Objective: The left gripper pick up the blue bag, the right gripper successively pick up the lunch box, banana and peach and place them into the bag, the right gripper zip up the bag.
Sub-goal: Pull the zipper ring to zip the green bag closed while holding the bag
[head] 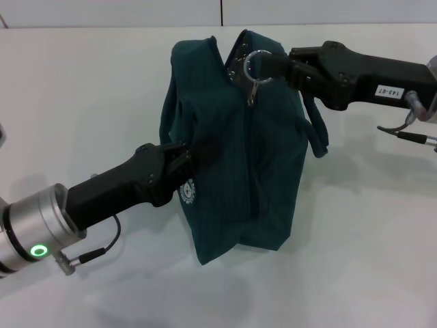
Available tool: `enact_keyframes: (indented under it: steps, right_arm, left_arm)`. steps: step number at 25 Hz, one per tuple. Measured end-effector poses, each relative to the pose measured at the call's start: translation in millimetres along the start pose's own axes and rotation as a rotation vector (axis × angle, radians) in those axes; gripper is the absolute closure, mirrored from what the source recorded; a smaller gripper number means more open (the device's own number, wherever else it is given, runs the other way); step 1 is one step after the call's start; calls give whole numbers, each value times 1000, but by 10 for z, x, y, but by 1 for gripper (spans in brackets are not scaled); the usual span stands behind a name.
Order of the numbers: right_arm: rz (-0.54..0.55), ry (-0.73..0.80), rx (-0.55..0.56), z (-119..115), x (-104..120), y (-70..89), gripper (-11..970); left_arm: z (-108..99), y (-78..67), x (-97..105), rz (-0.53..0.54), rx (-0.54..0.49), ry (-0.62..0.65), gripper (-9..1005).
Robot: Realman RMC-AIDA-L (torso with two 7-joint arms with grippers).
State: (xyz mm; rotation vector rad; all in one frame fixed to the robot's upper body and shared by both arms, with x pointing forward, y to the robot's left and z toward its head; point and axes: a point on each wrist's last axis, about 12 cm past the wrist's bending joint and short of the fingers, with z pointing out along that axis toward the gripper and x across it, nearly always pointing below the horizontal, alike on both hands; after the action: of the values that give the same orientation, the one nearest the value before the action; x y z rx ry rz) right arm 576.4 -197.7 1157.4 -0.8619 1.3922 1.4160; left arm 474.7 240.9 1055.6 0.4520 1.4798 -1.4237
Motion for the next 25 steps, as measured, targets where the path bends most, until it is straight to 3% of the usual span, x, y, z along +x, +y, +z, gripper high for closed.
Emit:
enact_keyframes:
  steps: [18,25]
  right_arm:
    - [303,32,104,-2,-5,-170,917]
    - [322,29,156,-6,0,-241,916]
  left_arm:
    - [43,-29,63,0,33,51,945]
    - [25,-65,109,7,50,68,945]
